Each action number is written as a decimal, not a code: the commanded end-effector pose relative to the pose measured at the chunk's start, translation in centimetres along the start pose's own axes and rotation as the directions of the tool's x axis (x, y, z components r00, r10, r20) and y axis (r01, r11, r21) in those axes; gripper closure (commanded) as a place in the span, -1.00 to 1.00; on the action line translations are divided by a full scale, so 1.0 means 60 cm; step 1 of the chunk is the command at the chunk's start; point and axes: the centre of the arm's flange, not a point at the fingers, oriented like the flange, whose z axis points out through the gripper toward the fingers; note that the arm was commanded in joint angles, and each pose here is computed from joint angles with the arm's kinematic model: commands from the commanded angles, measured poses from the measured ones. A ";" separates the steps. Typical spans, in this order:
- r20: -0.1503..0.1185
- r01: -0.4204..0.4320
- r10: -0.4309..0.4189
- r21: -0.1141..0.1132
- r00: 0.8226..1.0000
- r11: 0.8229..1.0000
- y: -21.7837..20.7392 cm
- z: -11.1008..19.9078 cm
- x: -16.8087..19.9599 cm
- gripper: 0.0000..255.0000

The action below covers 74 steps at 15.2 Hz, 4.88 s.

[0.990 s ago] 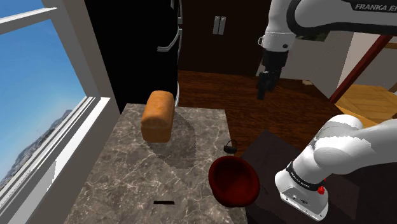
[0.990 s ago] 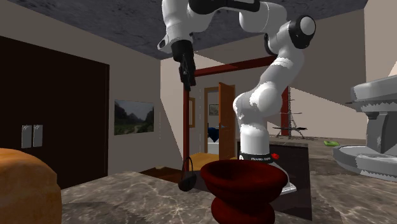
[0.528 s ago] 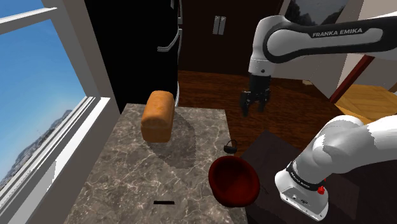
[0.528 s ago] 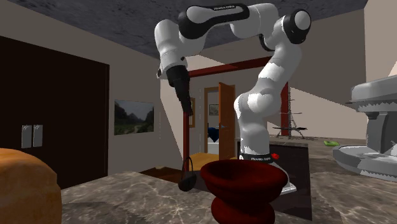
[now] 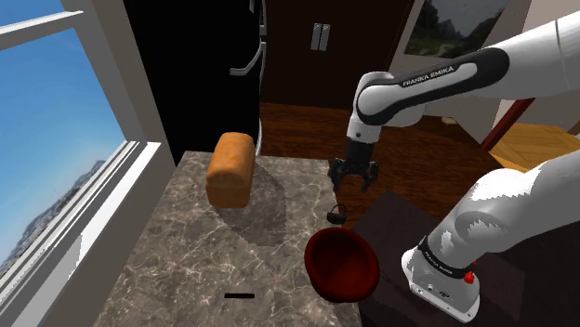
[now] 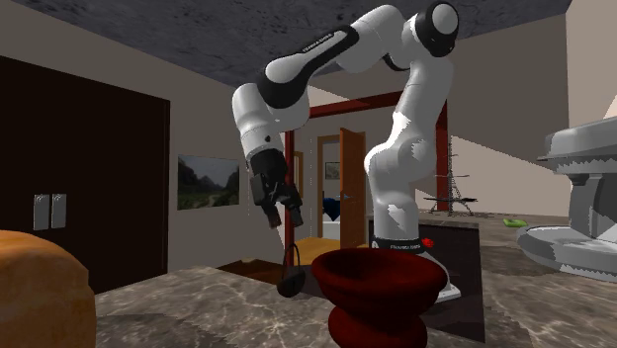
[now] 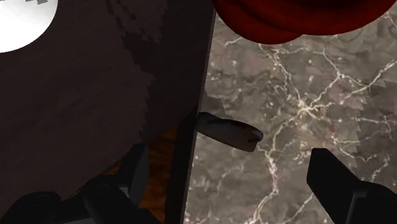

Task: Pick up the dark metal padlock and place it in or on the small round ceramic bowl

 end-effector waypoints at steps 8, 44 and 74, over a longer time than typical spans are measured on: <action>0.034 -0.134 0.132 0.058 0.991 0.989 0.003 0.106 0.029 -1.00; 0.034 -0.134 0.132 0.058 0.991 0.989 -0.018 0.002 -0.031 1.00; -0.153 -0.387 0.404 0.127 0.902 0.913 -0.058 -0.035 -0.070 -1.00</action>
